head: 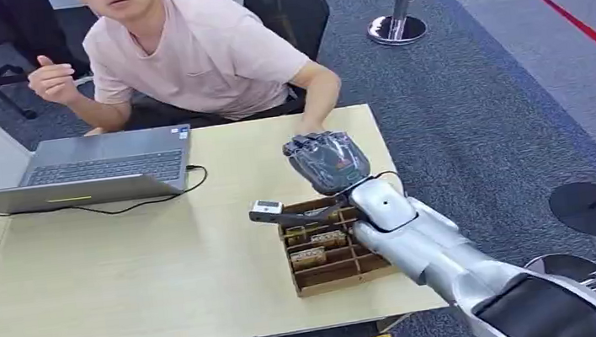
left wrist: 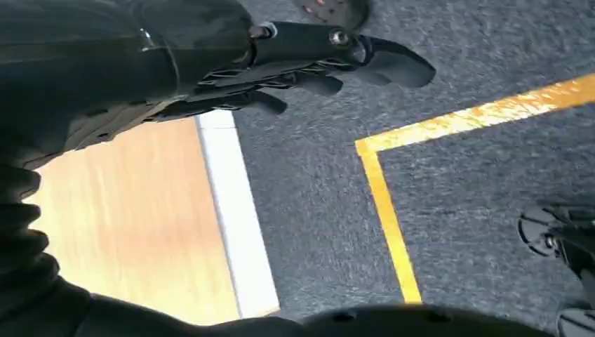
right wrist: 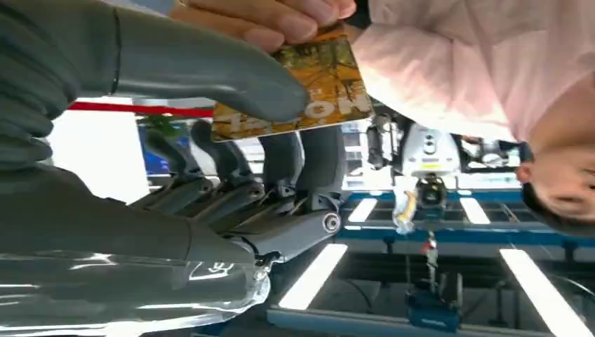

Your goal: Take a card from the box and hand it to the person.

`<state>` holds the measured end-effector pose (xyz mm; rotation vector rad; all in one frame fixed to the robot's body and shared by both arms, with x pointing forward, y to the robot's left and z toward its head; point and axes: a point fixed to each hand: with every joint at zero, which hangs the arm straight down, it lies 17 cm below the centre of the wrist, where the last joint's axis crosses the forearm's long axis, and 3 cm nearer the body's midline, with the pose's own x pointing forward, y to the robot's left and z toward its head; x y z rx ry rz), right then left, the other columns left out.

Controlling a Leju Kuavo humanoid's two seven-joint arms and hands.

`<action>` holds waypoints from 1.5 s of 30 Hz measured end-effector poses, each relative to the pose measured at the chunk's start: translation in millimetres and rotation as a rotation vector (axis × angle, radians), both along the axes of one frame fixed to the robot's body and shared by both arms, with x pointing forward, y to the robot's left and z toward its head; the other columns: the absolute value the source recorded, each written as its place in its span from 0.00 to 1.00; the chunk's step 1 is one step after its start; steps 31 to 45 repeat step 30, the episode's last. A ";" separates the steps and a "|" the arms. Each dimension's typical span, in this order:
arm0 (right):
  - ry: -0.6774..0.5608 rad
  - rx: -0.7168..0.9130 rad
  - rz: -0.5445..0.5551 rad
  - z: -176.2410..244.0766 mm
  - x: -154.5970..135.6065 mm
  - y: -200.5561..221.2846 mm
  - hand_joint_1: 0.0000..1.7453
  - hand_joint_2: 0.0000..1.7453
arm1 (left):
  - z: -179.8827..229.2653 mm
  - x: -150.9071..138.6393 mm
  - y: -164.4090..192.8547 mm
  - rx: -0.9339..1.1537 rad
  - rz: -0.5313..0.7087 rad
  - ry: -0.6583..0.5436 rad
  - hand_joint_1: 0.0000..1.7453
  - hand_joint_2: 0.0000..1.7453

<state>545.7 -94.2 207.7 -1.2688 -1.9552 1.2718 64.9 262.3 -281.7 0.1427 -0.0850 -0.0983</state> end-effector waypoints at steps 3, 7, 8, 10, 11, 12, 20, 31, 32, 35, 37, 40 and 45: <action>0.014 -0.005 -0.008 -2.0 4.9 0.1 0.00 1.00 | 0.1 0.8 -2.1 -0.009 -0.016 -0.003 0.00 1.00; 0.025 0.007 -0.024 -2.1 9.1 -3.8 0.00 1.00 | 0.2 1.3 -1.5 -0.005 -0.015 -0.005 0.00 0.00; 0.029 0.012 -0.028 -2.7 9.9 -5.5 0.00 1.00 | 0.2 1.2 -1.3 -0.004 -0.013 -0.004 0.00 0.00; 0.040 0.037 -0.035 -2.5 12.0 -10.4 0.00 1.00 | 0.1 0.9 -0.6 -0.001 -0.010 -0.002 0.00 0.00; 0.048 0.060 -0.035 -1.5 13.4 -13.2 0.00 1.00 | 0.1 0.6 -0.4 0.000 -0.009 0.000 0.00 0.00; 0.060 0.101 -0.033 0.3 15.0 -16.7 0.00 1.00 | 0.1 0.6 0.2 0.002 -0.007 0.000 0.00 0.00; 0.228 0.705 -0.078 24.0 48.4 -85.9 0.00 1.00 | 0.0 -0.4 1.5 0.004 0.014 0.005 0.00 0.00; 0.401 1.606 -0.056 4.8 67.5 -214.4 0.00 1.00 | -0.4 -3.7 5.3 0.011 0.041 0.023 0.00 0.00; 0.401 1.606 -0.056 4.8 67.5 -214.4 0.00 1.00 | -0.4 -3.7 5.3 0.011 0.041 0.023 0.00 0.00; 0.401 1.606 -0.056 4.8 67.5 -214.4 0.00 1.00 | -0.4 -3.7 5.3 0.011 0.041 0.023 0.00 0.00; 0.401 1.606 -0.056 4.8 67.5 -214.4 0.00 1.00 | -0.4 -3.7 5.3 0.011 0.041 0.023 0.00 0.00; 0.401 1.606 -0.056 4.8 67.5 -214.4 0.00 1.00 | -0.4 -3.7 5.3 0.011 0.041 0.023 0.00 0.00; 0.401 1.606 -0.056 4.8 67.5 -214.4 0.00 1.00 | -0.4 -3.7 5.3 0.011 0.041 0.023 0.00 0.00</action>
